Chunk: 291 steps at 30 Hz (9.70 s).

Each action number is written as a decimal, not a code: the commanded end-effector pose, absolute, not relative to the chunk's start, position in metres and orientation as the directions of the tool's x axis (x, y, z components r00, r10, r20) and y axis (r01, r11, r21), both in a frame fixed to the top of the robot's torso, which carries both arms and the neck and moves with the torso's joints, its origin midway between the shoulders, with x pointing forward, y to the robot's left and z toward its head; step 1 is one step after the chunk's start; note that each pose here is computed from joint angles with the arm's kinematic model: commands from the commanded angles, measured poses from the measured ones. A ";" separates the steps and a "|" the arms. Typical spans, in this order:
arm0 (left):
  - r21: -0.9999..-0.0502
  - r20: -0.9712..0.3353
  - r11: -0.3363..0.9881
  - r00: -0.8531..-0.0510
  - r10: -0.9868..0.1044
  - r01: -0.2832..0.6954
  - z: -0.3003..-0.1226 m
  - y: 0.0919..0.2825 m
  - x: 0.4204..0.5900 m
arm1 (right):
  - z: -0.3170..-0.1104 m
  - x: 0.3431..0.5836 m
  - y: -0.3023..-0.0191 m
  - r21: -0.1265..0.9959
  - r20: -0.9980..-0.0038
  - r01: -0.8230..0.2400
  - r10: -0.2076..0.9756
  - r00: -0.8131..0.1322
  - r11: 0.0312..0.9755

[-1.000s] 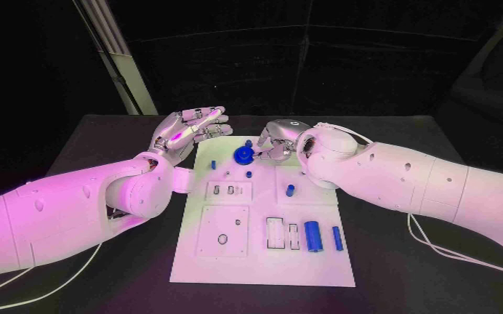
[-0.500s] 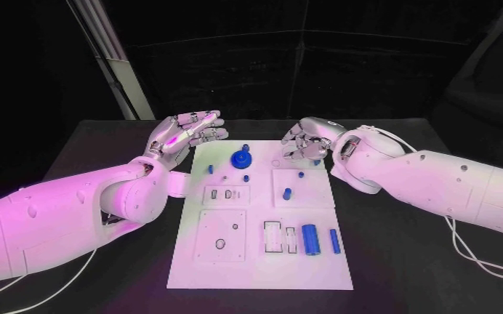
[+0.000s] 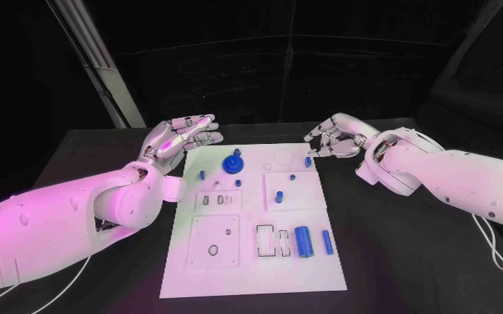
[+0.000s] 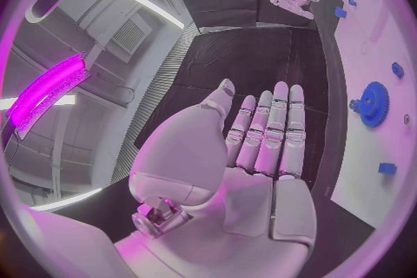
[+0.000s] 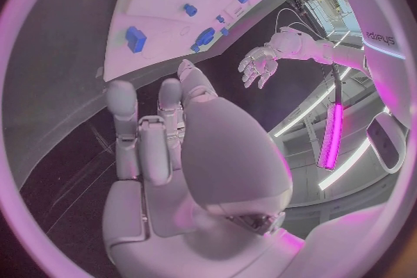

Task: Assemble the parts on the task board

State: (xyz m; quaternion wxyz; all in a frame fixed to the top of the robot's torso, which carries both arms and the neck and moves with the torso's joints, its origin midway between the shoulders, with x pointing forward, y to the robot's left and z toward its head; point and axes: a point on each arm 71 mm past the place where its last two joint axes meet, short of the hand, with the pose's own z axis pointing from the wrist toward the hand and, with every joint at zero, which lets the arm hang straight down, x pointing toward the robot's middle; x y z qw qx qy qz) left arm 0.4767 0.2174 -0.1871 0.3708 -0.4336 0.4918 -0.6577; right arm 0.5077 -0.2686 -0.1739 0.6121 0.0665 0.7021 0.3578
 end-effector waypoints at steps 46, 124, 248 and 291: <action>-0.967 0.207 -0.246 -0.358 -0.910 0.066 -0.188 0.216 0.481 | -0.212 0.523 -0.267 0.434 -0.887 -0.285 0.352 -0.298 0.854; -0.965 0.223 -0.256 -0.326 -0.919 0.060 -0.190 0.222 0.491 | -0.199 0.487 -0.113 0.468 -0.879 -0.437 0.354 -0.319 0.768; -0.997 0.066 -0.079 -0.392 -0.918 0.018 -0.195 0.227 0.496 | -0.181 0.431 -0.113 0.596 -0.780 -0.658 0.529 -0.336 0.461; -0.322 -0.585 0.945 -0.775 -0.241 -0.051 -0.206 0.171 0.515 | -0.135 0.484 -0.224 0.803 -0.567 -0.383 0.782 -0.258 0.456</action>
